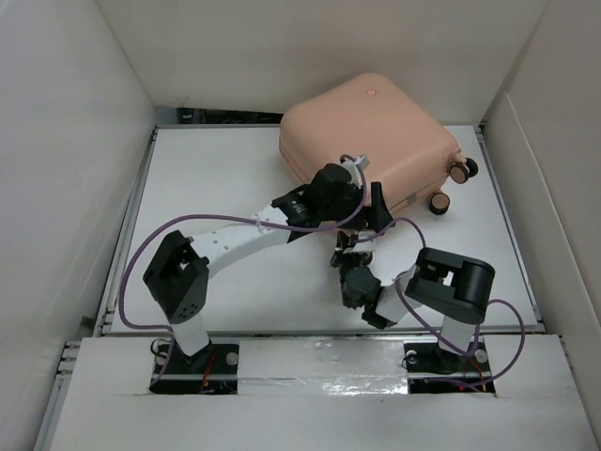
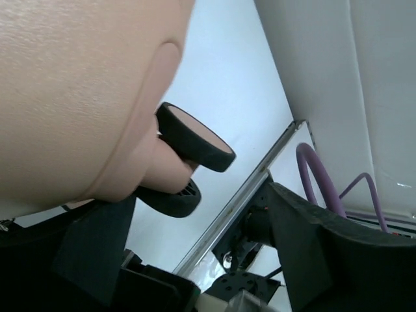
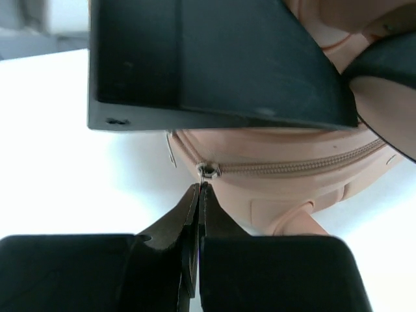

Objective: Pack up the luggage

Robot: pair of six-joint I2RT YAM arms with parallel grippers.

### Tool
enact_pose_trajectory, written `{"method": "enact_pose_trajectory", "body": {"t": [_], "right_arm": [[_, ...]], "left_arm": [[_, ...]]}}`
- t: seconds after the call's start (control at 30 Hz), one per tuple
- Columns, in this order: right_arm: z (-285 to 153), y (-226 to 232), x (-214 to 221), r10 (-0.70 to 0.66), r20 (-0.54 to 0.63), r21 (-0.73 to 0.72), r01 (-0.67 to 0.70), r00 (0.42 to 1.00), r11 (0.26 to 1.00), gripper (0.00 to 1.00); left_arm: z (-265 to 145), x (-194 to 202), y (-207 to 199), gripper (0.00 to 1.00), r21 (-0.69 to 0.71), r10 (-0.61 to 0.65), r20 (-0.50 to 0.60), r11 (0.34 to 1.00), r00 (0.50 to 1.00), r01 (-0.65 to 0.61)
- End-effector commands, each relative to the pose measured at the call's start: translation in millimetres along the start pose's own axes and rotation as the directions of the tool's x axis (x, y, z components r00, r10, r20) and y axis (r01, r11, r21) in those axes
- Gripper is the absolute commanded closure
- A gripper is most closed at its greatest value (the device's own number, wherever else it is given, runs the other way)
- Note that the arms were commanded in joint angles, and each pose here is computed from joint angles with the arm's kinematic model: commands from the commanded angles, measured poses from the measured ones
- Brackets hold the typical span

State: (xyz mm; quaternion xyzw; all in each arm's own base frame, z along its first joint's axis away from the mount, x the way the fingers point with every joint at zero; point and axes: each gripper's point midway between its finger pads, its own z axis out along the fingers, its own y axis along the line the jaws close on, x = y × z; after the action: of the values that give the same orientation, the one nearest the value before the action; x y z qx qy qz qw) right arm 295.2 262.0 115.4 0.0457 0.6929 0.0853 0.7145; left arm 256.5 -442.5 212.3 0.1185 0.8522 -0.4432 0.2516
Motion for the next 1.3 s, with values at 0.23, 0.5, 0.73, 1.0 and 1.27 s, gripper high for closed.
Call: {"method": "enact_pose_trajectory", "body": {"t": [0.23,0.5,0.73,1.0,1.27], "right_arm": [[-51,7,-40,0.363,-0.005,-0.325,-0.345,0.932,0.881,1.00],[-51,38,-47,0.332,-0.017,-0.373,-0.314,0.943,0.873,1.00],[-47,54,-68,0.389,-0.001,-0.398,-0.357,0.921,0.845,0.85],[-104,54,-35,0.068,-0.336,-0.445,-0.222,0.939,0.868,0.26],[-110,-15,-127,0.002,-0.282,-0.352,-0.106,0.959,0.930,0.98]], "left_arm": [[-151,-85,-42,0.15,0.123,0.101,0.554,0.972,0.826,-0.201],[-163,-45,63,0.14,-0.040,0.064,0.548,0.998,0.834,-0.051],[-127,-24,95,0.26,-0.059,0.070,0.453,0.997,0.889,-0.048],[-115,32,140,0.54,-0.106,0.118,0.404,0.991,0.907,-0.081],[-102,29,121,0.72,-0.024,0.177,0.409,0.983,0.895,-0.184]]}}
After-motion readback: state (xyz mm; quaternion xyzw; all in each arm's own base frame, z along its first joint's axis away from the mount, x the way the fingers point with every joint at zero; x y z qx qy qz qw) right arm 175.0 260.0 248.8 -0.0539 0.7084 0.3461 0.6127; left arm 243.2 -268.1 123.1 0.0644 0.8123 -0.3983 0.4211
